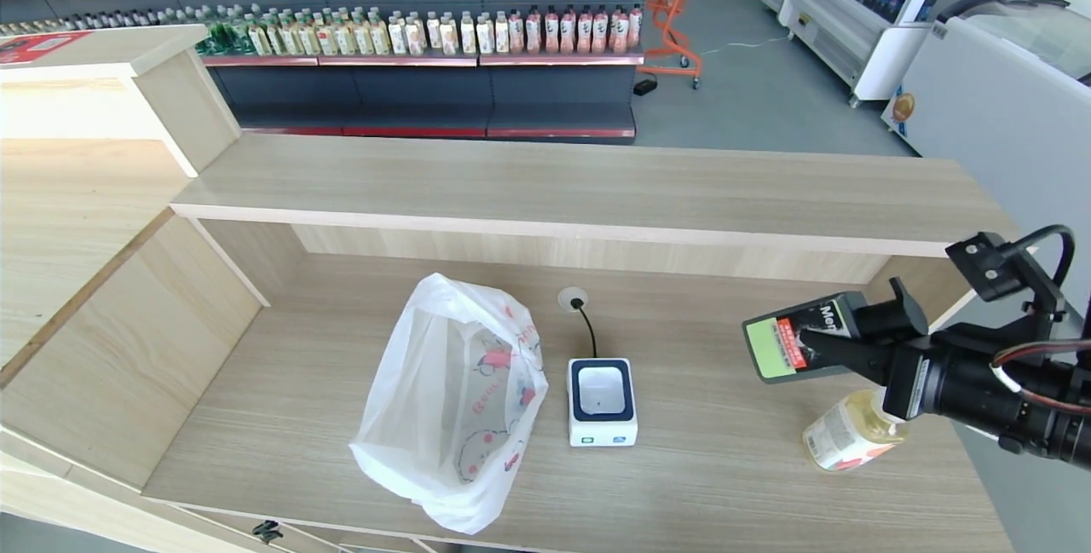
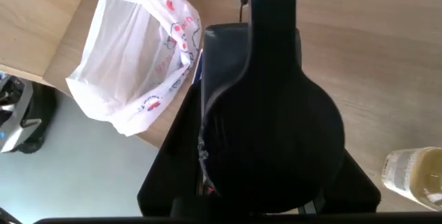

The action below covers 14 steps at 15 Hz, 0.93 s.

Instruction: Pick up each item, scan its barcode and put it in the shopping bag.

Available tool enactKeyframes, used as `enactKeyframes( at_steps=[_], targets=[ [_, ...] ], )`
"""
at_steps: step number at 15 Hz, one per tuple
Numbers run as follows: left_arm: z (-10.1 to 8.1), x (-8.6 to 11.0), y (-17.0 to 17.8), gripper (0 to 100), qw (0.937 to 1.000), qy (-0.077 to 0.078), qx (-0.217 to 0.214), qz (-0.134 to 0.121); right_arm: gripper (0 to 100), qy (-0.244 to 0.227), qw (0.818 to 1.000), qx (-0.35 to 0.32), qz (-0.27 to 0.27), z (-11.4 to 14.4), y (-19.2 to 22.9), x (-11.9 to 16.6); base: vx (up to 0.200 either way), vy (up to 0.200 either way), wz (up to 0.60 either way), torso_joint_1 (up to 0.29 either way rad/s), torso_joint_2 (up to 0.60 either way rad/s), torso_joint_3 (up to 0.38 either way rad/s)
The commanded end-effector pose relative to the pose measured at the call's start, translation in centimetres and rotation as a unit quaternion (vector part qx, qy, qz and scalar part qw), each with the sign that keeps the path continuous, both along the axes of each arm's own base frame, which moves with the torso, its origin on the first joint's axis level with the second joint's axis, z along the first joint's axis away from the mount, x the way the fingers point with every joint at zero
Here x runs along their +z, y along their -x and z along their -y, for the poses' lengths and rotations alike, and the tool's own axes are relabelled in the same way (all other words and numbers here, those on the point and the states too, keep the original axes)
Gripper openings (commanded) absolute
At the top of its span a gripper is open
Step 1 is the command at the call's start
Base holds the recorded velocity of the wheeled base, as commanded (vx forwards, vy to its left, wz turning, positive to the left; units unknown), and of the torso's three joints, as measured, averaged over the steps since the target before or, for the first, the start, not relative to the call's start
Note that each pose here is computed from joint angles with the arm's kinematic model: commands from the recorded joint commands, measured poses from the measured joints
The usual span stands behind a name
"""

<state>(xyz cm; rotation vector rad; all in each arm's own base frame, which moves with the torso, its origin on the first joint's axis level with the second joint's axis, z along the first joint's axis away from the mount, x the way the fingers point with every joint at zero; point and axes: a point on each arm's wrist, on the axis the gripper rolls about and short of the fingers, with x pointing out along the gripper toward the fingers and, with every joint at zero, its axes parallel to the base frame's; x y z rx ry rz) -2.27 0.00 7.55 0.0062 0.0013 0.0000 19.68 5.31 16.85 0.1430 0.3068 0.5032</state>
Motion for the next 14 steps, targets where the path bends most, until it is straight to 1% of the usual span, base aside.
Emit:
enactKeyframes(
  at_steps=[1,4,6,7,10,12,14],
  targets=[
    [0.0,0.0,0.0,100,1.0000,0.000,0.000,0.000,0,-0.014,1.000,-0.003,-0.013,-0.1,-0.4,0.0,0.000,0.200,0.00,0.017,0.02,0.002],
    [0.0,0.0,0.0,100,1.0000,0.000,0.000,0.001,0,-0.027,0.998,-0.009,-0.055,-0.6,-2.2,-0.3,0.000,0.200,0.00,-0.004,0.00,0.001],
    [0.0,0.0,0.0,100,1.0000,-0.002,0.000,0.001,0,-0.033,0.997,-0.010,-0.067,-1.1,-3.7,-0.4,0.000,0.200,0.00,0.005,0.00,0.000],
    [0.0,0.0,0.0,100,1.0000,0.000,0.000,0.000,0,-0.039,0.997,-0.005,-0.073,-1.6,-4.2,-0.4,0.000,0.000,0.00,0.000,0.00,0.000],
    [0.0,0.0,0.0,100,1.0000,0.001,0.000,0.000,0,-0.028,0.994,0.020,-0.101,-3.6,-5.9,-1.8,0.000,0.000,0.00,0.000,0.00,0.000],
    [0.0,0.0,0.0,100,1.0000,0.001,0.000,0.000,0,-0.012,0.989,0.039,-0.143,-5.3,-6.9,-3.1,0.000,0.000,0.00,0.000,0.00,0.000],
    [0.0,0.0,0.0,100,1.0000,0.001,0.000,0.000,0,0.007,0.981,0.060,-0.182,-7.1,-7.6,-5.1,0.000,0.000,0.00,0.000,0.00,0.000]
  ],
)
